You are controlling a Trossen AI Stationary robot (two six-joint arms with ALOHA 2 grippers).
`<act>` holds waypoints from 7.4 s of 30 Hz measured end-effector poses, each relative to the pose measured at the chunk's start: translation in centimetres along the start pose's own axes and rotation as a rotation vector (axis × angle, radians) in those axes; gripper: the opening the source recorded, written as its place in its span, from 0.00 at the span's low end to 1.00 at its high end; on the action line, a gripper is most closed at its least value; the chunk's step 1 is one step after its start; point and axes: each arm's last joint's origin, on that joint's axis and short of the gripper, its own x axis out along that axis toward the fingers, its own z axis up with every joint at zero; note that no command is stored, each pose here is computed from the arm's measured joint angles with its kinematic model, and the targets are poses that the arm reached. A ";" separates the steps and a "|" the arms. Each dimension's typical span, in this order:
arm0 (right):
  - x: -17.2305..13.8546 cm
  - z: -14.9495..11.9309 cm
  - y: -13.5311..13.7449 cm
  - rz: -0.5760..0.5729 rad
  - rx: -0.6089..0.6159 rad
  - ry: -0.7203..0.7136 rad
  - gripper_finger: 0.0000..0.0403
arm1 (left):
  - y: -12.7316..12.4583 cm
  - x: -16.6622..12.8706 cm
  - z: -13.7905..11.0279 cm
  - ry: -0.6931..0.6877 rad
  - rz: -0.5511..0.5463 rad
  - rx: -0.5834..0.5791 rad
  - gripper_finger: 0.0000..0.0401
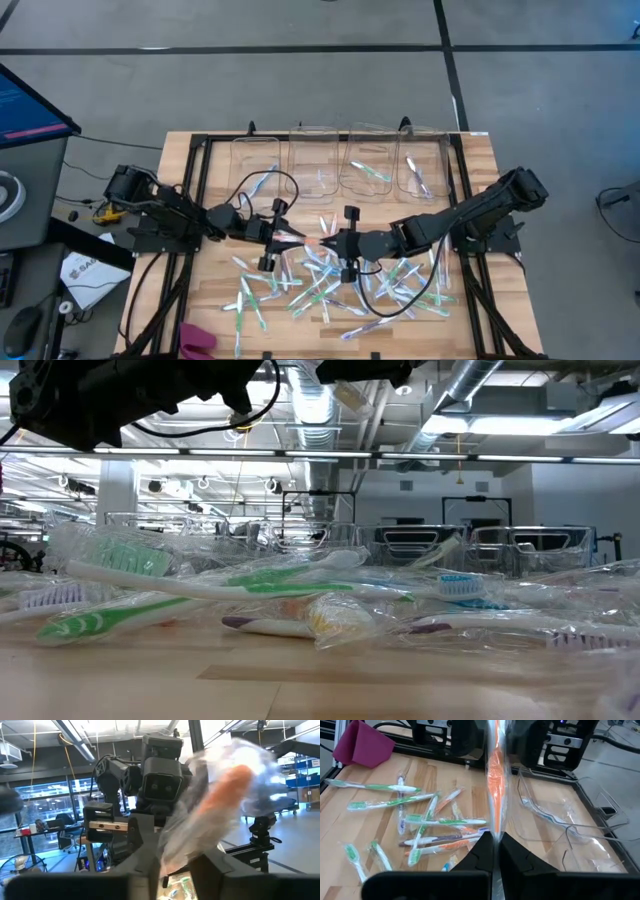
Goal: Pick & Place Toothbrushes
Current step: Put the orange toothbrush into the middle left transparent bin
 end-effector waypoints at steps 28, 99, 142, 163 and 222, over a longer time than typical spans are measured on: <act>-2.0 -0.1 1.0 -0.110 0.002 0.032 0.49 | 0.1 0.0 -0.4 0.054 0.040 -0.002 0.10; -9.8 -2.9 3.2 -0.133 0.143 0.255 0.48 | 24.6 3.5 2.9 1.071 0.438 -0.444 0.12; -9.8 -3.0 3.2 -0.136 0.166 0.256 0.44 | 24.3 3.2 2.1 1.135 0.517 -0.406 0.57; -9.7 -2.9 3.2 -0.140 0.208 0.249 0.45 | 20.5 5.8 2.1 1.139 0.377 -0.378 0.59; -8.6 -9.1 2.6 -0.121 0.780 0.713 0.37 | 1.7 -3.7 6.1 0.862 0.044 -0.310 0.53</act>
